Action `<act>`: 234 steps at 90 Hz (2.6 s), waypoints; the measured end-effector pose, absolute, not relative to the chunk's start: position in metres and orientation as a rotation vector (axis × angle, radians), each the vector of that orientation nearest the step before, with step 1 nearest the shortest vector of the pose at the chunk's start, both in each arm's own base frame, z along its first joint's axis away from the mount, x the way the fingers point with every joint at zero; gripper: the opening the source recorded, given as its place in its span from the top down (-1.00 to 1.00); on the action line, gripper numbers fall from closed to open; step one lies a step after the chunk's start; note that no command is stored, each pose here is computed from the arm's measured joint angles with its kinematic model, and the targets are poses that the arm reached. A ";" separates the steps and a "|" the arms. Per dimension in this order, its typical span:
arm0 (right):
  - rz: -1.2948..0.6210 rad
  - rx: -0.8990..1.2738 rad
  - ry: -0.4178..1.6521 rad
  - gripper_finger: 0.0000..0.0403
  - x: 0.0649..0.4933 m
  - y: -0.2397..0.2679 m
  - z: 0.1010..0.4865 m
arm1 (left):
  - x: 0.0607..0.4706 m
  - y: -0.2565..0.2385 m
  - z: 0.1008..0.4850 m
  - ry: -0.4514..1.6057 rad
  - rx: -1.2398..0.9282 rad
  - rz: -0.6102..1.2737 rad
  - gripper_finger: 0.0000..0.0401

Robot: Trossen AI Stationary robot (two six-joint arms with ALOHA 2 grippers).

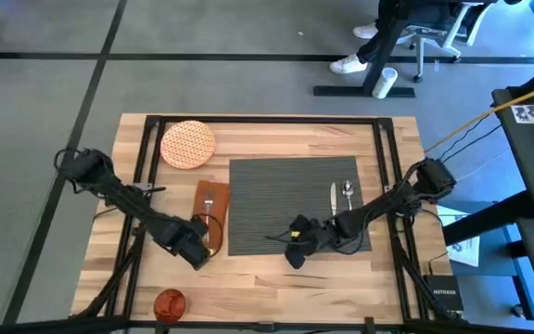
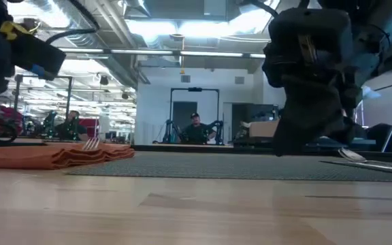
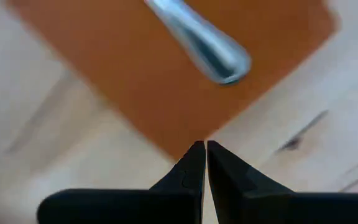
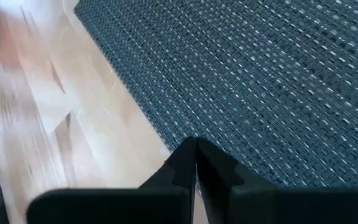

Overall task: Set table place
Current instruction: Adjust the gray tablemat

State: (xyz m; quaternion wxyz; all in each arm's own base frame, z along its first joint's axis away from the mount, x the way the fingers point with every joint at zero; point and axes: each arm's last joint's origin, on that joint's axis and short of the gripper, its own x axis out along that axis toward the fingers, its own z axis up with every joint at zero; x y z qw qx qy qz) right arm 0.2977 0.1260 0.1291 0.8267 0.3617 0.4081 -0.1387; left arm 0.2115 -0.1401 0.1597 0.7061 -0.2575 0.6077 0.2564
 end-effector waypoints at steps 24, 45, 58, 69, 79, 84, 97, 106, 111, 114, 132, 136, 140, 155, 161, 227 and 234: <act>-0.293 0.765 0.897 1.00 0.299 0.127 0.119 | 0.217 -0.144 0.154 1.334 -0.600 0.554 1.00; -0.251 0.796 0.865 1.00 0.305 0.131 0.115 | 0.220 -0.146 0.155 1.314 -0.621 0.532 1.00; -0.250 0.806 0.860 1.00 0.306 0.131 0.115 | 0.221 -0.146 0.155 1.305 -0.630 0.523 1.00; -0.254 0.806 0.858 1.00 0.306 0.131 0.115 | 0.221 -0.146 0.155 1.301 -0.630 0.524 1.00; -0.257 0.807 0.859 1.00 0.306 0.131 0.115 | 0.223 -0.147 0.155 1.283 -0.642 0.510 1.00; -0.256 0.807 0.856 1.00 0.306 0.131 0.115 | 0.224 -0.148 0.156 1.272 -0.651 0.504 1.00; -0.255 0.804 0.856 1.00 0.306 0.131 0.115 | 0.226 -0.149 0.156 1.247 -0.662 0.507 1.00; -0.262 0.796 0.848 1.00 0.306 0.130 0.115 | 0.226 -0.149 0.156 1.244 -0.662 0.508 1.00; -0.265 0.792 0.845 1.00 0.306 0.130 0.115 | 0.226 -0.149 0.156 1.241 -0.664 0.504 1.00; -0.265 0.791 0.845 1.00 0.306 0.130 0.115 | 0.226 -0.149 0.156 1.240 -0.665 0.503 1.00; -0.267 0.794 0.856 1.00 0.308 0.129 0.109 | 0.229 -0.150 0.157 1.209 -0.671 0.492 1.00; -0.252 0.804 0.852 1.00 0.310 0.129 0.106 | 0.230 -0.150 0.157 1.203 -0.677 0.488 1.00; -0.241 0.818 0.843 1.00 0.313 0.129 0.104 | 0.230 -0.150 0.157 1.197 -0.683 0.482 1.00; -0.214 0.841 0.822 1.00 0.316 0.131 0.102 | 0.231 -0.151 0.158 1.194 -0.687 0.478 1.00; -0.222 0.839 0.815 1.00 0.316 0.130 0.102 | 0.232 -0.151 0.158 1.187 -0.693 0.471 1.00; -0.206 0.836 0.828 1.00 0.317 0.129 0.102 | 0.243 -0.155 0.162 1.077 -0.764 0.420 1.00; -0.195 0.814 0.828 1.00 0.317 0.129 0.102 | 0.245 -0.155 0.164 1.065 -0.770 0.407 1.00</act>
